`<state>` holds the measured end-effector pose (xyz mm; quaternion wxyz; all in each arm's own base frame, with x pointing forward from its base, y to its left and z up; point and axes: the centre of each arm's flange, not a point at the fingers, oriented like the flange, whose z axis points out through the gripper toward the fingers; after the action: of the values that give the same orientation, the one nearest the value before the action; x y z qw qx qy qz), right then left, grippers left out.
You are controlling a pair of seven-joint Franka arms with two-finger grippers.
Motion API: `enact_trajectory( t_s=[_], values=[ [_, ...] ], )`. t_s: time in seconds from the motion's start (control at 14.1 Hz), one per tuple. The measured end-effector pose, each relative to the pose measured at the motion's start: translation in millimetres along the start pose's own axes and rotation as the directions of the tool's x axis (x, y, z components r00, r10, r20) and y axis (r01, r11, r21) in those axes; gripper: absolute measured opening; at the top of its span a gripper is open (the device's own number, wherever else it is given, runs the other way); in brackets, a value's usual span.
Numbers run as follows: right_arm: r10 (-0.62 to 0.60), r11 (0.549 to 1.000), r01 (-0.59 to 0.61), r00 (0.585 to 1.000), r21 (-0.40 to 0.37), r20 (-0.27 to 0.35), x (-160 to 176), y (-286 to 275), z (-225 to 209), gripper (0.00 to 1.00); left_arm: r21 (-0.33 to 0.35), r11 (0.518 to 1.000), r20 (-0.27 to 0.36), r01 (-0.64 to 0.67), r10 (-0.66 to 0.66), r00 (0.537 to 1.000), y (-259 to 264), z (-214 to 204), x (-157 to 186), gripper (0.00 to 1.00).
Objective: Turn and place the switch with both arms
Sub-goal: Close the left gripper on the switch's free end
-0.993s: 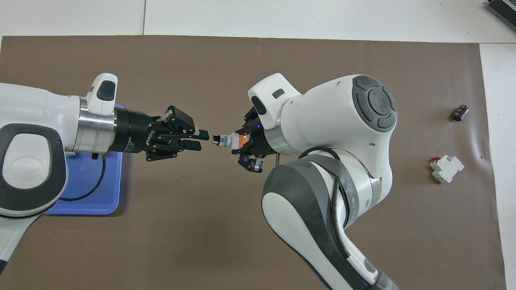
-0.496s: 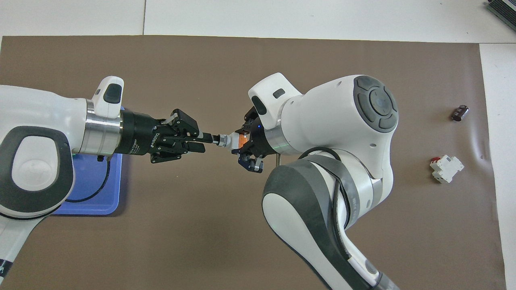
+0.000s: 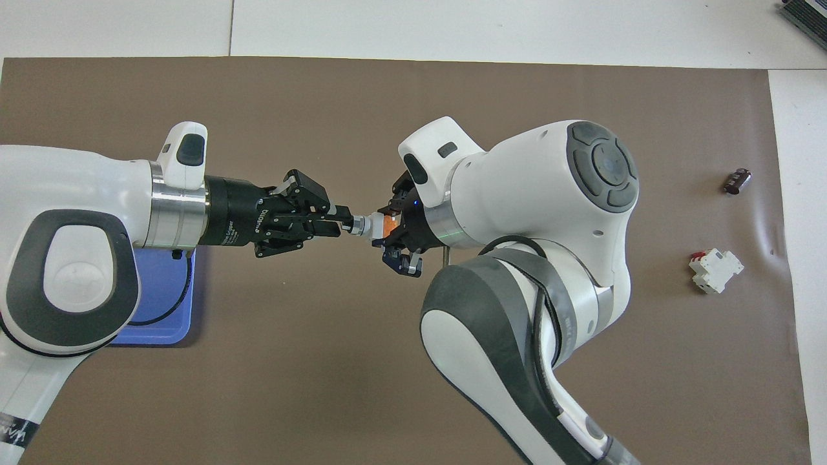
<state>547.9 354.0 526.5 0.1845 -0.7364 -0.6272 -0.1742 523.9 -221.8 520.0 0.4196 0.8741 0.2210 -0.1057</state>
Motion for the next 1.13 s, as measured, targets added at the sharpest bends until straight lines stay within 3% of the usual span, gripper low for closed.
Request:
enact_trajectory(
  t_s=[0.5, 0.64, 1.13],
  values=[
    [0.001, 1.0, -0.001, 1.0, -0.009, 0.004, -2.2, 1.7, 0.5, 0.42, -0.011, 1.0, -0.005, 0.008, -0.008, 1.0, -0.5, 7.8, -3.0, 0.26],
    [0.004, 1.0, -0.004, 1.0, -0.016, 0.003, -3.7, 3.5, -0.4, 0.42, -0.014, 1.0, -0.006, 0.011, -0.011, 1.0, -0.8, 6.7, -3.0, 0.12],
    [0.004, 1.0, -0.004, 1.0, -0.017, 0.002, -3.8, 3.5, -0.2, 0.42, -0.016, 1.0, -0.006, 0.013, -0.013, 1.0, -0.7, 6.4, -3.0, 0.11]
  ],
)
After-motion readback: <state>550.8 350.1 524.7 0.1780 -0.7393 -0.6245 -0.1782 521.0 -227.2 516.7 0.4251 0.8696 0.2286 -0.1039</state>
